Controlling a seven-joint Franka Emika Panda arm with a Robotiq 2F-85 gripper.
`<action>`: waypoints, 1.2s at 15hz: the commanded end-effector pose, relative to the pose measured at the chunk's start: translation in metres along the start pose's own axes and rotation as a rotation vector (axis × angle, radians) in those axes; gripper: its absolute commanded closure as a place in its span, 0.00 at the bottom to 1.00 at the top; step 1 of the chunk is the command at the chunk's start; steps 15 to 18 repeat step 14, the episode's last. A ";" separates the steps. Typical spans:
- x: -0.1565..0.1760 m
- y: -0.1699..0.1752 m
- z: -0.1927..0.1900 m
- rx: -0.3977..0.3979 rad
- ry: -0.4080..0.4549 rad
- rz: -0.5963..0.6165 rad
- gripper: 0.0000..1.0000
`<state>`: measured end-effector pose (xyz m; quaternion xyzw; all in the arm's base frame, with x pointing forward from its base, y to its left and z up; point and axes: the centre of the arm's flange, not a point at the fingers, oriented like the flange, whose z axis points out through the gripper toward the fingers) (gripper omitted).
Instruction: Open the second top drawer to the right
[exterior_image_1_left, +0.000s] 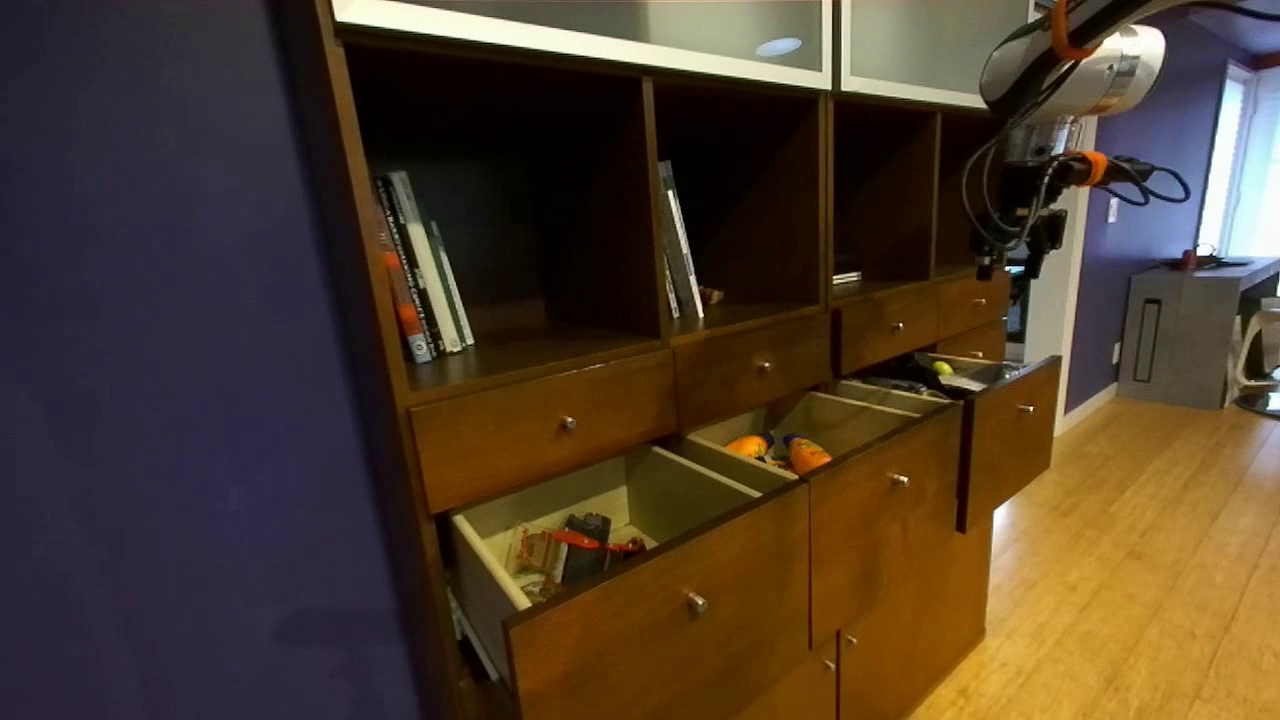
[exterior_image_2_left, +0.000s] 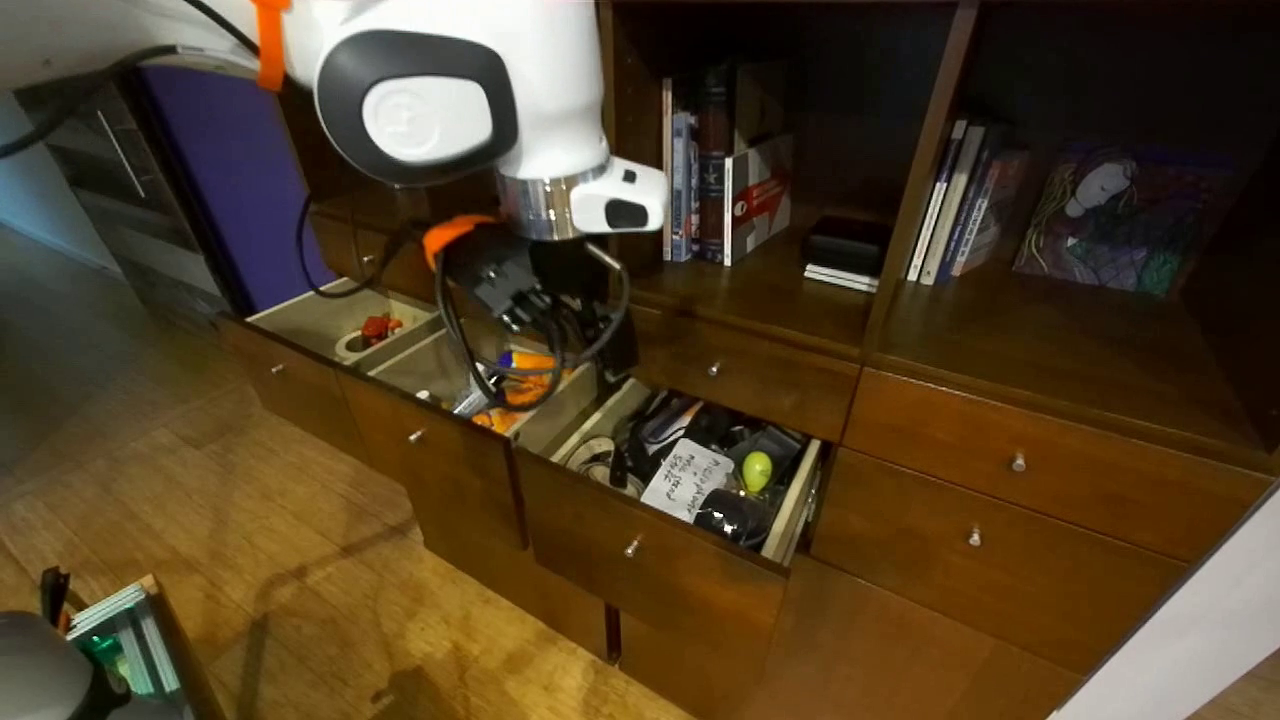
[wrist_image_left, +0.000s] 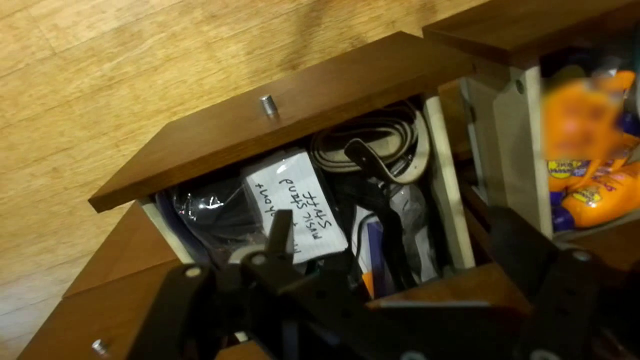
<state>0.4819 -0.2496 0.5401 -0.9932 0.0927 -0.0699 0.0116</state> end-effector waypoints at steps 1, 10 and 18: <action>-0.016 -0.048 -0.044 -0.080 0.049 0.113 0.00; -0.020 -0.094 -0.084 -0.119 0.138 0.101 0.00; -0.018 -0.088 -0.076 -0.119 0.123 0.111 0.00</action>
